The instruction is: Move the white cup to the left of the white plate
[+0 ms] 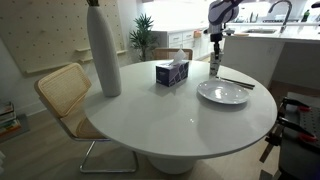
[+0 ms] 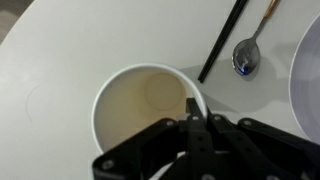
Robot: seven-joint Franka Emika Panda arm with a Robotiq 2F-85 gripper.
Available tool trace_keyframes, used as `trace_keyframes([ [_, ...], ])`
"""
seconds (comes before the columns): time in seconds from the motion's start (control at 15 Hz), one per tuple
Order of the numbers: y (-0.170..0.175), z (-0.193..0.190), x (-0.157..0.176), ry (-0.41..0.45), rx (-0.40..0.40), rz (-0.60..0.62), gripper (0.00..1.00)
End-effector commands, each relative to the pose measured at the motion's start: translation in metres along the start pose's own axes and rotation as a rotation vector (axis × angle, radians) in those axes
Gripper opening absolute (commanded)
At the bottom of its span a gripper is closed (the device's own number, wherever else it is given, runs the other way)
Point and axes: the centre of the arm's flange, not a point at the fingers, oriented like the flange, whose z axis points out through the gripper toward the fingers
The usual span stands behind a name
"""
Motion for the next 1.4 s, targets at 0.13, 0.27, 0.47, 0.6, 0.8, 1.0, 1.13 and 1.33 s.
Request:
trace_keyframes([
  [0.13, -0.015, -0.032, -0.014, 0.03, -0.04, 0.029, 0.0],
  [0.27, -0.022, -0.057, -0.023, 0.048, -0.062, 0.04, 0.0],
  [0.47, -0.04, -0.104, -0.04, 0.087, -0.102, 0.065, 0.0],
  [0.6, -0.055, -0.136, -0.054, 0.115, -0.133, 0.079, 0.0],
  [0.8, -0.082, -0.18, -0.078, 0.146, -0.176, 0.101, 0.0],
  [1.0, -0.113, -0.208, -0.104, 0.155, -0.202, 0.117, 0.0],
  [1.13, -0.137, -0.217, -0.115, 0.151, -0.209, 0.094, 0.0],
  [1.33, -0.179, -0.217, -0.119, 0.13, -0.223, 0.026, 0.0],
])
